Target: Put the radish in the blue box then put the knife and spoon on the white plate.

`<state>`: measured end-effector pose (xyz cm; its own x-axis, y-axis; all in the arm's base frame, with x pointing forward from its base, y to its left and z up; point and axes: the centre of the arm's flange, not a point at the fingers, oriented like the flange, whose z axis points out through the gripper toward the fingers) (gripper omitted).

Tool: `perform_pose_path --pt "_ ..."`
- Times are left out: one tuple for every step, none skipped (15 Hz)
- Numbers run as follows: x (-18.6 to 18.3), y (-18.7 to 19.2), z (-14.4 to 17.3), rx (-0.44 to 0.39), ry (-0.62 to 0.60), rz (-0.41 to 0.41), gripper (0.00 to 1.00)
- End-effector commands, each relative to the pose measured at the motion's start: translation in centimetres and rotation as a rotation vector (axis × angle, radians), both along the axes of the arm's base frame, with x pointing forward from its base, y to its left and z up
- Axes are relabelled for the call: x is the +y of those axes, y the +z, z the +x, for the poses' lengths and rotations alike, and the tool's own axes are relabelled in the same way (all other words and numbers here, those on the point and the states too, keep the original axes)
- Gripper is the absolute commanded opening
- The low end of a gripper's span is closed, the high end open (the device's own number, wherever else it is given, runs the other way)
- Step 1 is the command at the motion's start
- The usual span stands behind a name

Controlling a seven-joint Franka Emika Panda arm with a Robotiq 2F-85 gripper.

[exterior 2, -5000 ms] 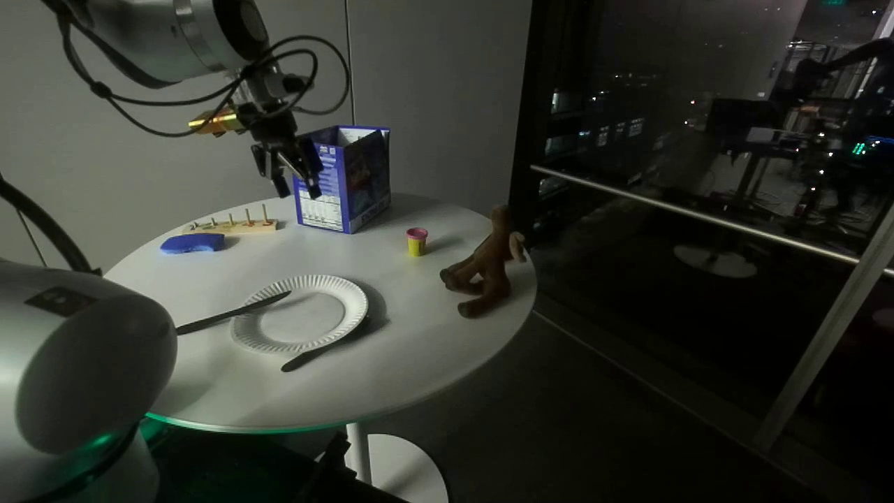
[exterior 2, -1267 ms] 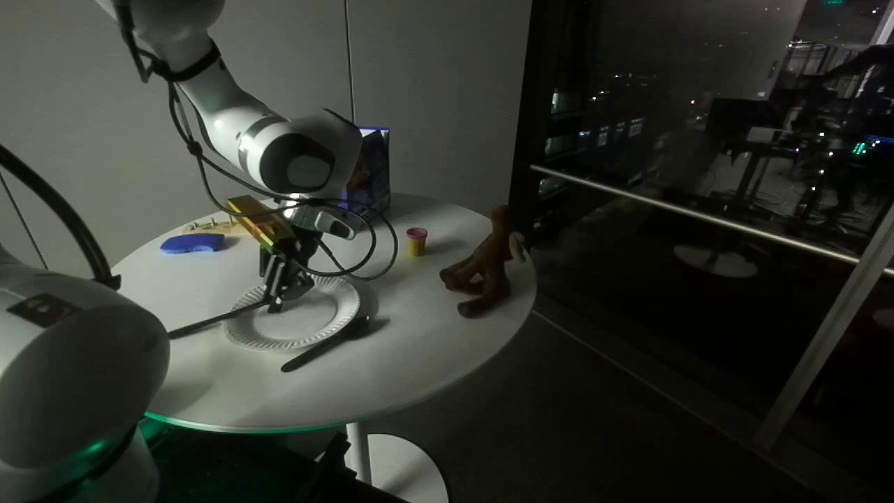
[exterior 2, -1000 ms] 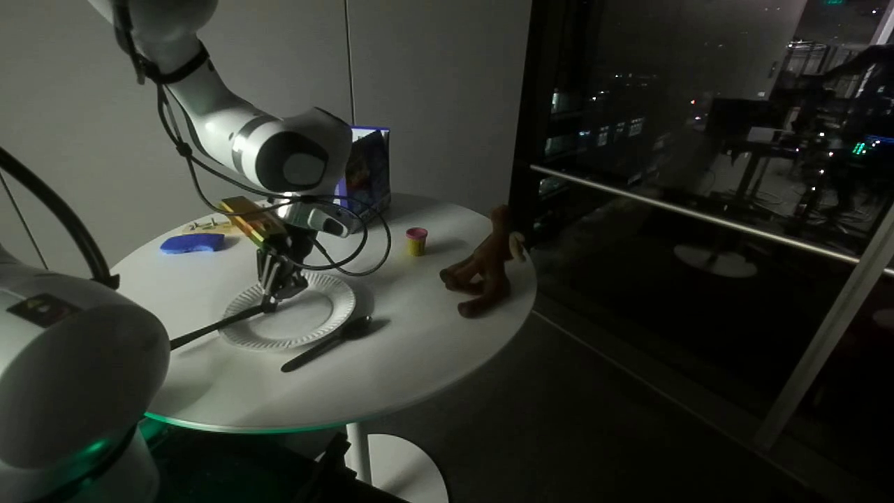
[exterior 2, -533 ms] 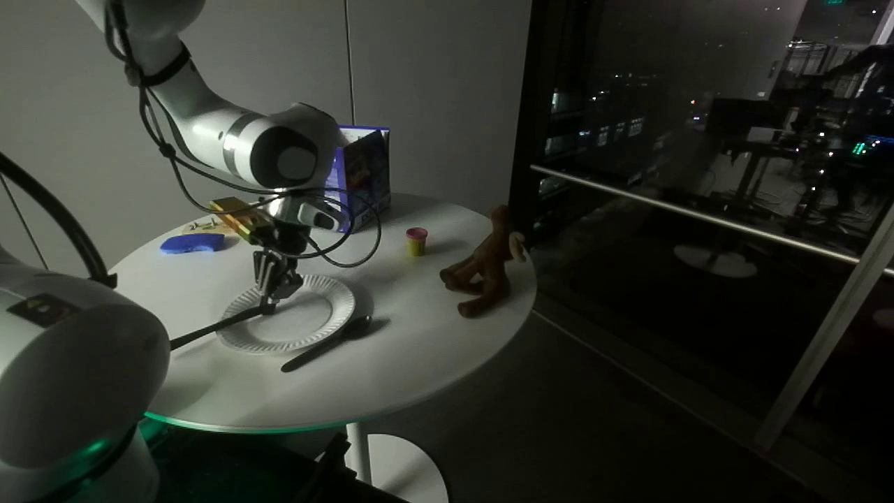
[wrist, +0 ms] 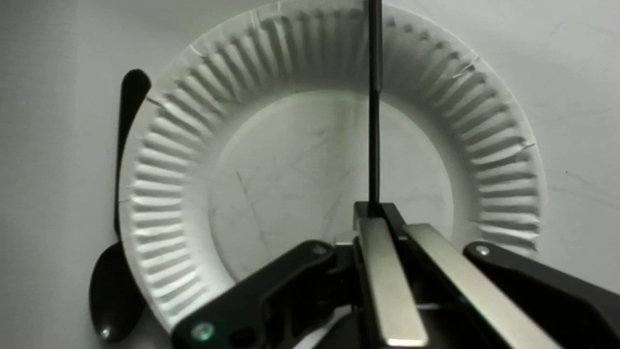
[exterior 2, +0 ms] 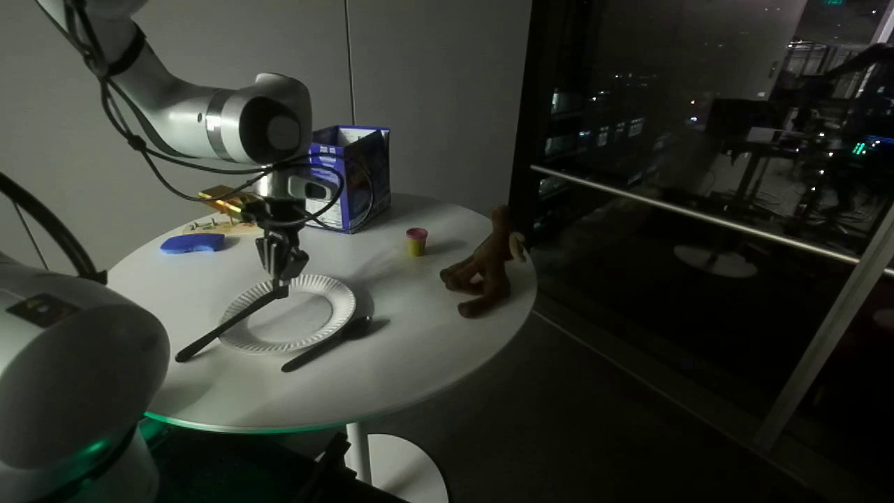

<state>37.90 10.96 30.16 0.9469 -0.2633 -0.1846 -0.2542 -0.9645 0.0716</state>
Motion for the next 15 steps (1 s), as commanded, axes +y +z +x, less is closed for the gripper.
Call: perform_pose_path --pt "-1.6 1.7 2.2 -0.078 0.011 -0.057 0.08" --pt "-2.2 1.8 3.2 -0.098 0.020 -0.074 0.07" --pt "-2.8 2.0 3.8 -0.118 0.032 -0.093 0.07" --pt "-3.2 2.0 4.6 -0.136 0.046 -0.117 0.08" --pt "-3.6 2.0 5.3 -0.143 0.059 -0.128 0.08" --pt "-4.1 1.8 6.0 -0.137 0.067 -0.124 0.09" --pt "-4.3 1.5 6.5 -0.117 0.071 -0.110 0.33" --pt "-4.3 1.1 6.8 -0.096 0.082 -0.083 0.34" --pt "-4.1 0.4 6.7 -0.075 0.091 -0.060 0.37" --pt "-4.3 1.2 5.2 -0.097 0.067 -0.097 0.19" --pt "-4.4 0.6 5.4 -0.082 0.073 -0.088 0.27" --pt "-4.3 0.1 5.6 -0.071 0.077 -0.083 0.35" --pt "-4.3 -0.1 5.7 -0.065 0.080 -0.081 0.37" --pt "-4.3 -0.3 5.8 -0.063 0.081 -0.080 0.38" --pt "-4.2 -0.3 5.8 -0.063 0.082 -0.079 0.37"
